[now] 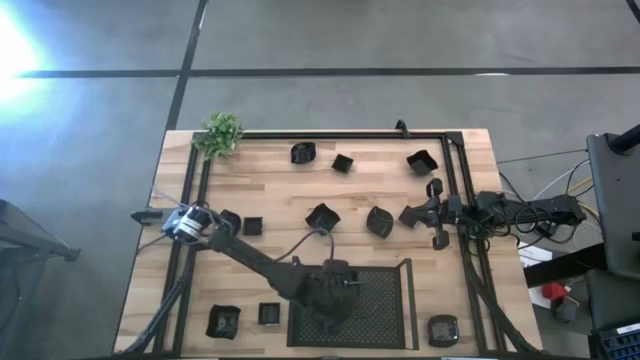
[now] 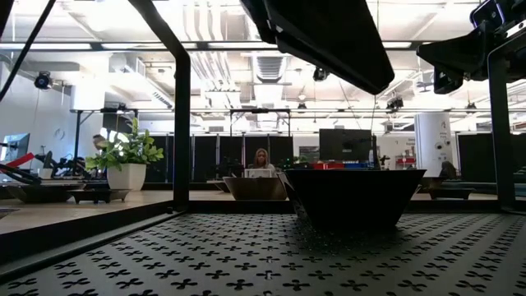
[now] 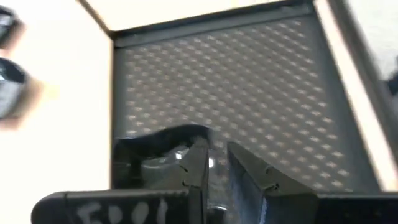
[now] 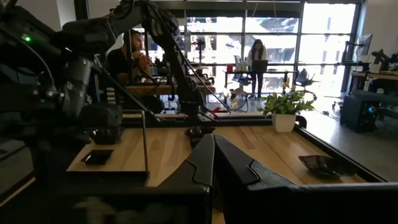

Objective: Pick & Place Mini shaped plates
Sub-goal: Put the distorted square plate on the shelf

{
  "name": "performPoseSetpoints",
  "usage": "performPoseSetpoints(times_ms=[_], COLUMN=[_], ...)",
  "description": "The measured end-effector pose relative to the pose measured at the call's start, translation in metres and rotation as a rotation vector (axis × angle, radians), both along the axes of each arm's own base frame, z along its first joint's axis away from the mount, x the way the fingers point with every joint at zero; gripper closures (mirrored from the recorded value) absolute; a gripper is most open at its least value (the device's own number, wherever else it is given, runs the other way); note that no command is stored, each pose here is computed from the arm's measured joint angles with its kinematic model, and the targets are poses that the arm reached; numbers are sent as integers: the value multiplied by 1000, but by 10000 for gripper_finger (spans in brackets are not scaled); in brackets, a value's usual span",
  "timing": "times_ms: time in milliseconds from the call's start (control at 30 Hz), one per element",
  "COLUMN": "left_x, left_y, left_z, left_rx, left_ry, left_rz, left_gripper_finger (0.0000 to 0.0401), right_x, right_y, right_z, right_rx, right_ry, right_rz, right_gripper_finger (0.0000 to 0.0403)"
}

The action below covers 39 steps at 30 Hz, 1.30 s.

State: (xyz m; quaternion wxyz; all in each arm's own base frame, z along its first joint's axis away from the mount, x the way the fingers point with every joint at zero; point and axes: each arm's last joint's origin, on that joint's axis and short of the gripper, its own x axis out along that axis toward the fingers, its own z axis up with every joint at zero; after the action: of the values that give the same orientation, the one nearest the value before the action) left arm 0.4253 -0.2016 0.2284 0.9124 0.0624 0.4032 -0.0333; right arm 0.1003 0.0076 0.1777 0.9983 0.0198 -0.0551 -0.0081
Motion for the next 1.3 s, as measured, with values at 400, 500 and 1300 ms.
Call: performPoseSetpoints(times_ms=[400, 500, 1300], left_x=[16, 17, 8], left_y=[44, 57, 73], left_z=[4, 1, -14], left_rx=[97, 77, 81], left_ry=[-44, -11, 148], left_rz=[242, 314, 340], left_gripper_finger=[350, 350, 350], right_x=[0, 0, 0], right_y=[0, 0, 0], right_z=[0, 0, 0], right_rx=[0, 0, 0], right_ry=[0, 0, 0], right_rz=[0, 1, 1], right_gripper_finger=[394, 394, 394])
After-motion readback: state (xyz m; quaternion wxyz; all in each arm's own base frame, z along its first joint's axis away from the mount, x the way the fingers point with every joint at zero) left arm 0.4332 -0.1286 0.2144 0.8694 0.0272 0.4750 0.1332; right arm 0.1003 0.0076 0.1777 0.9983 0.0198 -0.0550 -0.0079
